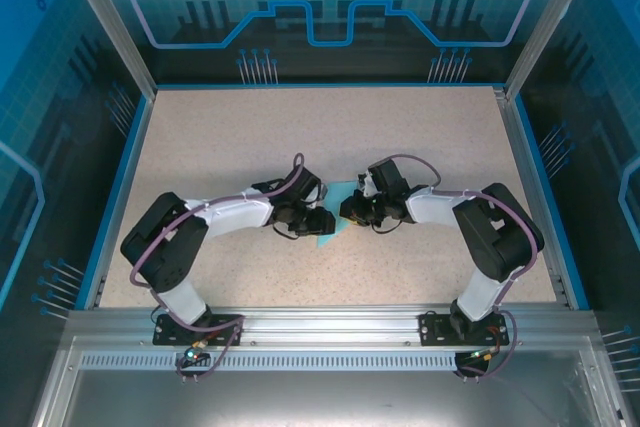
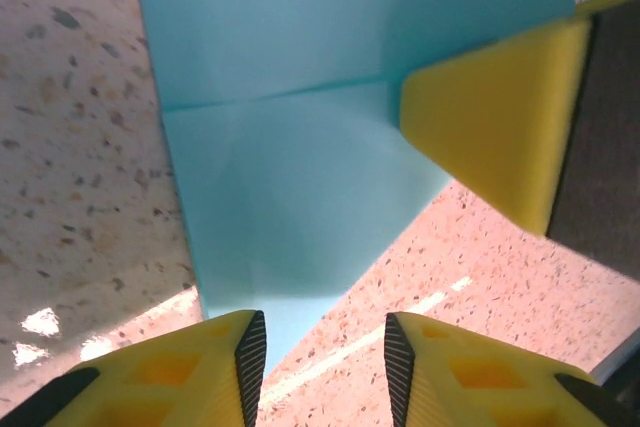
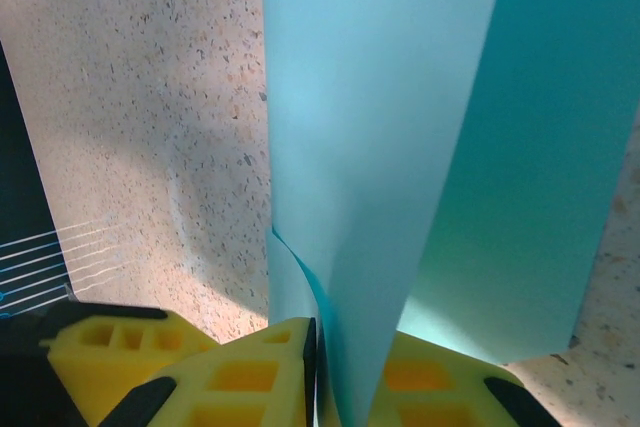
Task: Fold a paper plane with a square sheet of paper (pick it up from the middle)
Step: Fourth fold the wing at the center of the table.
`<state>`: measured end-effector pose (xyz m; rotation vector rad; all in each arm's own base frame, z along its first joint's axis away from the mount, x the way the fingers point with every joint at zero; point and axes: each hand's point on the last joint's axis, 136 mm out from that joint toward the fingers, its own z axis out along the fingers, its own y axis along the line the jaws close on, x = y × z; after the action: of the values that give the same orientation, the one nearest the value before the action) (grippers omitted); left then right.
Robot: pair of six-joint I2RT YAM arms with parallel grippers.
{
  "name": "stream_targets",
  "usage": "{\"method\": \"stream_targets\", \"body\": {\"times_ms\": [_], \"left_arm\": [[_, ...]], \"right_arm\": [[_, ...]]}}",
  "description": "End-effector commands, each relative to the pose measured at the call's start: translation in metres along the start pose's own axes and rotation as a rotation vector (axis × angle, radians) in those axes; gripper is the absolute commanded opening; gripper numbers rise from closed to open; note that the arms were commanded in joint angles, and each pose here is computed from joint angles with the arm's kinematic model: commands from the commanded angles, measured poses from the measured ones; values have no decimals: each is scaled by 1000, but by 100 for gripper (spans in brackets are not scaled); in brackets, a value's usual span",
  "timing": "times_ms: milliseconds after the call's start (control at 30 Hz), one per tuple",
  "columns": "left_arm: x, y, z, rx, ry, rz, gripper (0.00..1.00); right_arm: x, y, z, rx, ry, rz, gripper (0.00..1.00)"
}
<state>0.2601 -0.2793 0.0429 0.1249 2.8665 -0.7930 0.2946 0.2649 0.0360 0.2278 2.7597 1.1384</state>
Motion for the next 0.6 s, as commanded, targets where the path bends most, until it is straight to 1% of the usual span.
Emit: {"method": "stream_targets", "body": {"times_ms": [0,167,333,567], "left_arm": [[-3,5,-4,-97,-77,43,40],[-1,3,0,-229,-131,136,42],[-1,6,1,-336,-195,183,43],[-5,0,2,-432,-260,261,42]], "right_arm": [[2,5,2,2,17,-14,16],[2,4,3,1,23,-9,16],[1,6,3,-5,23,-6,17],[-1,8,2,-12,24,-6,17]]}}
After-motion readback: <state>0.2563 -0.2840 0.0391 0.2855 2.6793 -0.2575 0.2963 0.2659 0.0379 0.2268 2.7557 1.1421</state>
